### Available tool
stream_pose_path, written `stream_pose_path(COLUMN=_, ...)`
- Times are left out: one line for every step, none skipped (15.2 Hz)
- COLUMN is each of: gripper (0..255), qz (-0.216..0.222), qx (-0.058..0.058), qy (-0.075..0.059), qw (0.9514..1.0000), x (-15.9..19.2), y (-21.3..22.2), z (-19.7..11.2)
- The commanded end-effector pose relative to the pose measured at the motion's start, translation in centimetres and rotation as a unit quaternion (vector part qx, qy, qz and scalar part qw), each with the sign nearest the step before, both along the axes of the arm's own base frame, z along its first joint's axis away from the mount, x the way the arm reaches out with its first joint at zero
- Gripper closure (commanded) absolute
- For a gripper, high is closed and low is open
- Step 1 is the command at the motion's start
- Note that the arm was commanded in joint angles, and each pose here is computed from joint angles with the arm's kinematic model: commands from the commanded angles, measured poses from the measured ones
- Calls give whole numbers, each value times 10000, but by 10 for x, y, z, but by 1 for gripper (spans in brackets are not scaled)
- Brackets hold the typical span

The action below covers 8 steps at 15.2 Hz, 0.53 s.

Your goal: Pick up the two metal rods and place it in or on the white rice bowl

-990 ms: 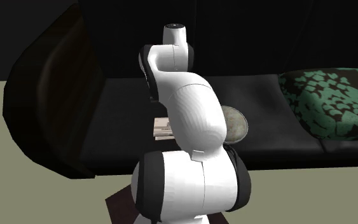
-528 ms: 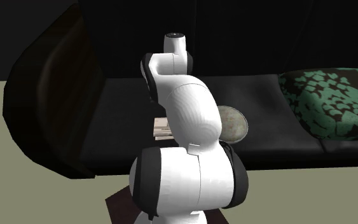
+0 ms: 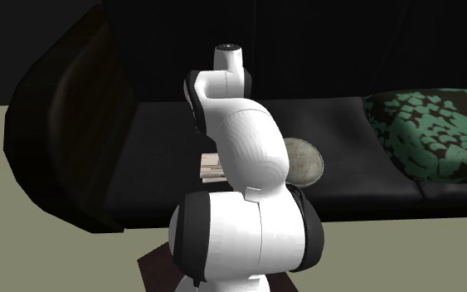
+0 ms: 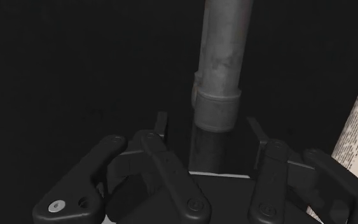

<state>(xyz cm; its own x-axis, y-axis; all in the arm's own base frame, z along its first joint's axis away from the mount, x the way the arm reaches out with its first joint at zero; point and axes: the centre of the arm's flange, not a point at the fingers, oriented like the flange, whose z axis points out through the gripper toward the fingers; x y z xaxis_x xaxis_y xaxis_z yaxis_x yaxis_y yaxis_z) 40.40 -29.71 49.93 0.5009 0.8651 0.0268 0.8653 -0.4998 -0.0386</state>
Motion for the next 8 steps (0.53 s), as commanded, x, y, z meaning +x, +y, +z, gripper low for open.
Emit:
stream_pose_path(gripper=255, qz=0, qx=0, qy=0, qw=10000, x=0, y=0, z=0)
stream_pose_path(gripper=255, qz=0, qx=0, qy=0, qw=10000, x=0, y=0, z=0)
stream_pose_path(gripper=255, qz=0, qx=0, qy=0, qw=10000, x=0, y=0, z=0)
stream_pose_path(gripper=255, qz=0, qx=0, qy=0, qw=10000, x=0, y=0, z=0)
stream_pose_path(gripper=255, qz=0, qx=0, qy=0, qw=10000, x=0, y=0, z=0)
stream_pose_path(gripper=255, qz=0, qx=-1, qy=0, qw=10000, x=0, y=0, z=0)
stream_pose_path(gripper=255, qz=0, qx=-1, qy=0, qw=10000, x=0, y=-1, z=0)
stream_pose_path(gripper=255, qz=0, qx=-1, qy=0, qw=10000, x=-1, y=0, z=1)
